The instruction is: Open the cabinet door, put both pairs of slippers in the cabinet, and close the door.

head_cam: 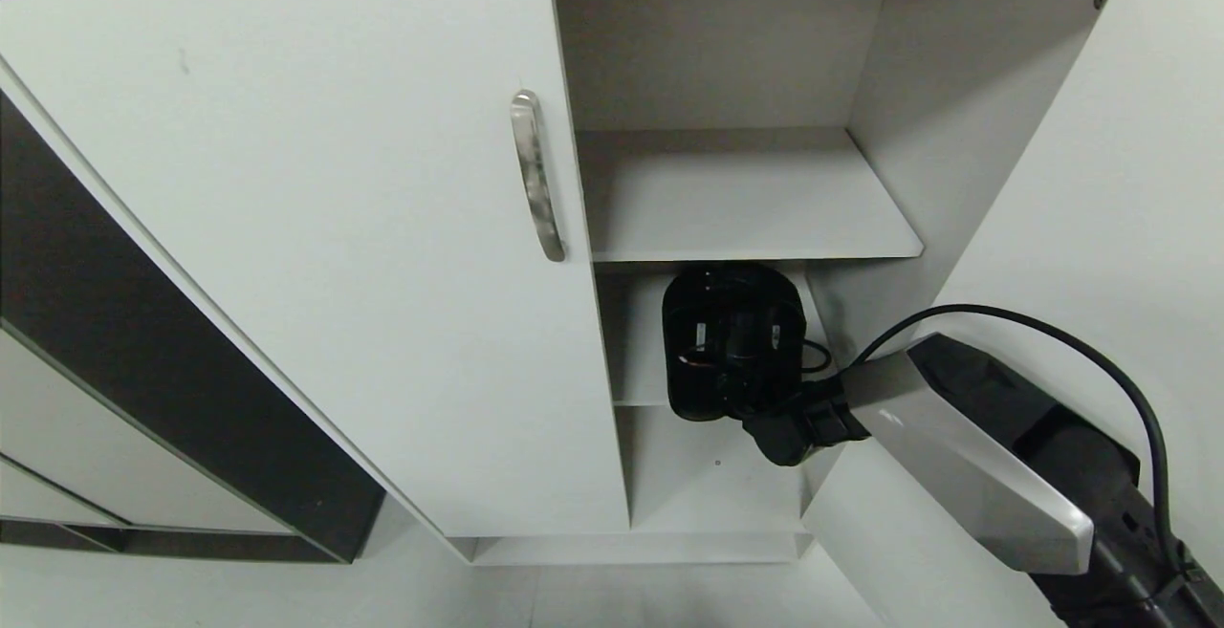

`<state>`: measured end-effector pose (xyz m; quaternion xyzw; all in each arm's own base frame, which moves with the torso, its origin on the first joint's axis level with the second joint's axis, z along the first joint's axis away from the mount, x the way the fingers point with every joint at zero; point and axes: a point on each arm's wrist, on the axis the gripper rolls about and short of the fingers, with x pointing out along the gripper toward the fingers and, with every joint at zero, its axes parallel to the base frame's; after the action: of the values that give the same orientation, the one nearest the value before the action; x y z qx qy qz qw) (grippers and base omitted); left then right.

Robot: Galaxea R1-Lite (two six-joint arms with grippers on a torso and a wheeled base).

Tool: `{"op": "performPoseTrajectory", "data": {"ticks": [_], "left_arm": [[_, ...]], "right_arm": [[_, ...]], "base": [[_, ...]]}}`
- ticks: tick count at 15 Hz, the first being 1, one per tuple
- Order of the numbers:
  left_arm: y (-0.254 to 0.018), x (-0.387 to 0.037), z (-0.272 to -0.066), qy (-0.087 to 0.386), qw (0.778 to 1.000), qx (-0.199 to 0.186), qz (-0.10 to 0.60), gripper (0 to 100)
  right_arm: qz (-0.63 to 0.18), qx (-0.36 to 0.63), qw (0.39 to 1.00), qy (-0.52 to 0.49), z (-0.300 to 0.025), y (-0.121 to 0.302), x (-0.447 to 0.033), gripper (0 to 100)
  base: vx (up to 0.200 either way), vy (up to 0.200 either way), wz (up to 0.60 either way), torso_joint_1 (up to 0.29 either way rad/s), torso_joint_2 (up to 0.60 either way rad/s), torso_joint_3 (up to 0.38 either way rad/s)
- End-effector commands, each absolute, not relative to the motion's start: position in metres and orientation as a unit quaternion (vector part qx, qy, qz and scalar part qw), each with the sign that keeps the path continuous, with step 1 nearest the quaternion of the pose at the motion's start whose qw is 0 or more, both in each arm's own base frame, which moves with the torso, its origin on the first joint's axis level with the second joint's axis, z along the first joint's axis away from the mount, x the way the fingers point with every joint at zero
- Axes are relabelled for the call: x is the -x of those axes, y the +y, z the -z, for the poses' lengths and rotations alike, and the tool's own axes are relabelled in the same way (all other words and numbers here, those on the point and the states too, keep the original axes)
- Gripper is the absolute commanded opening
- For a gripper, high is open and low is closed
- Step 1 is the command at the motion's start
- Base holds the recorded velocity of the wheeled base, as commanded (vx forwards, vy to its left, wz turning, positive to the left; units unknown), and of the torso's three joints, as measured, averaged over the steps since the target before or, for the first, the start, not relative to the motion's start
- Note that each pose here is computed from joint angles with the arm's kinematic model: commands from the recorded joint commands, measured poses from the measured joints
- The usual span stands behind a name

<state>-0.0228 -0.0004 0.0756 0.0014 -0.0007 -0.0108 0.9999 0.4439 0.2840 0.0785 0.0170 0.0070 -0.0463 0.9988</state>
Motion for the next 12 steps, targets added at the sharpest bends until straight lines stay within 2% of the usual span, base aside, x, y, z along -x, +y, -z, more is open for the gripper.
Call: {"op": "performPoseTrajectory", "data": {"ticks": [1,5,9,12], "left_arm": [[0.000,0.023,-0.076,0.000,1.000,-0.002,0.011,0],[0.000,0.023,-0.076,0.000,1.000,-0.002,0.011,0],[0.000,0.023,-0.076,0.000,1.000,-0.002,0.011,0],[0.000,0.023,-0.076,0.000,1.000,-0.002,0.011,0]], "right_arm": [[0.048,-0.014,0.999,0.011,-0.074,0.284,-0.445,100],[0.045,-0.004,0.999,0.025,-0.077,0.279,-0.428,100],[0.015,0.001,0.999,0.029,-0.099,0.275,-0.367,100],[-0.006,0.010,0.999,0.037,-0.096,0.270,-0.320,100]], "base": [[0.000,0.000,0.00,0.000,0.00,0.000],[0.000,0.000,0.00,0.000,0.00,0.000],[0.000,0.000,0.00,0.000,0.00,0.000],[0.000,0.000,0.00,0.000,0.00,0.000]]}}
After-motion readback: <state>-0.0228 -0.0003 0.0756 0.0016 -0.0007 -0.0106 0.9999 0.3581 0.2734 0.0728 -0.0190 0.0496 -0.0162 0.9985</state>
